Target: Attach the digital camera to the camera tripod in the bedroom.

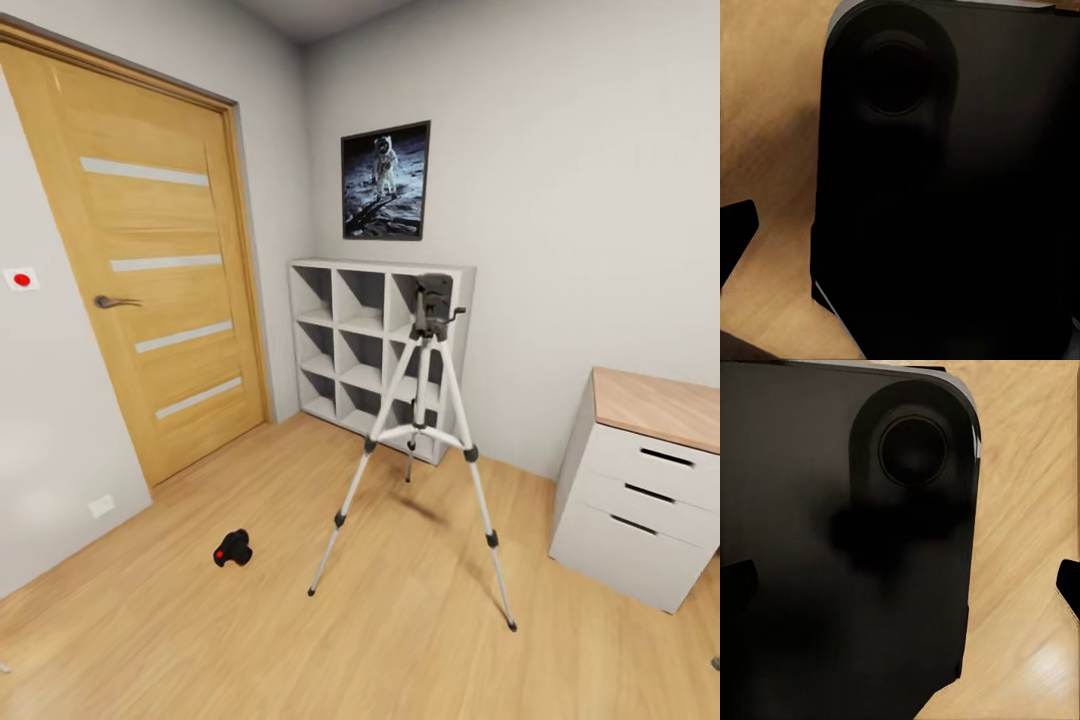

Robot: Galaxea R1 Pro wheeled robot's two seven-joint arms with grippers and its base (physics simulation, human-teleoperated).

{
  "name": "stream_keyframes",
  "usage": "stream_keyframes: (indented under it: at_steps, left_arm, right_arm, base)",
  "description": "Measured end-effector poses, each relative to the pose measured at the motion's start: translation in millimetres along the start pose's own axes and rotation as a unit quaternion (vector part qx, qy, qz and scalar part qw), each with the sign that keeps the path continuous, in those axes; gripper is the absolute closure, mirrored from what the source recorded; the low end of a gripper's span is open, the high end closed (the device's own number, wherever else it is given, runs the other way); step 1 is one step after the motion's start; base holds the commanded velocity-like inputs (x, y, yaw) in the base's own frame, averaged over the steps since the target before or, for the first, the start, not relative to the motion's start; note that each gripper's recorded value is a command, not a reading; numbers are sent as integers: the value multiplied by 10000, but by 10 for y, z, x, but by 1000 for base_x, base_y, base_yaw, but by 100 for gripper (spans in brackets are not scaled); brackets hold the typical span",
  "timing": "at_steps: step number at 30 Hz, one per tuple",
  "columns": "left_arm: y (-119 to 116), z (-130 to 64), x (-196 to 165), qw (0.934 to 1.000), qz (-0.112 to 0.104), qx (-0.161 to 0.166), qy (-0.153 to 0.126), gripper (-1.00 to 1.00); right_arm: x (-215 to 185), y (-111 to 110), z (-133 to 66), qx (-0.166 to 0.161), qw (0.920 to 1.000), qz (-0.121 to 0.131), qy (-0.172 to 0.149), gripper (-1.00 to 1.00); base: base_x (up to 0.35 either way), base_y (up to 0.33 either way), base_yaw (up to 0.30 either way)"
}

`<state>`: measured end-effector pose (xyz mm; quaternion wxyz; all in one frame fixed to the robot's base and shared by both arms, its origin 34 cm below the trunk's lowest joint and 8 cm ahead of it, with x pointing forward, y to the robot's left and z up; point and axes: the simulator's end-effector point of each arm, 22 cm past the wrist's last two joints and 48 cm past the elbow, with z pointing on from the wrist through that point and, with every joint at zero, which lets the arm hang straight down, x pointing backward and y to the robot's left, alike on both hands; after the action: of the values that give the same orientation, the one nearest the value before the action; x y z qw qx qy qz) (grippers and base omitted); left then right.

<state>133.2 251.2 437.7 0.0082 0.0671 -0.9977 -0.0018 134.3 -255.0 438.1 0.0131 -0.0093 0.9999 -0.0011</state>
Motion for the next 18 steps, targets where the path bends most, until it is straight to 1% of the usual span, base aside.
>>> stream_keyframes:
  at_steps: [11, 14, 18]
  left_arm:
    - [-2, 0, 0, 10000, -1, 1, 0, -100]
    - [-1, 0, 0, 10000, -1, -3, 1, -100]
    - [1, 1, 0, 10000, -5, -5, 2, -100]
  right_arm:
    - [2, 0, 0, -1, 10000, 1, 2, -100]
    - [0, -39, 0, 24, 10000, 6, 0, -100]
    - [0, -41, 1, 26, 10000, 5, 2, -100]
  base:
    - [320, 0, 0]
    - [285, 0, 0]
    - [147, 0, 0]
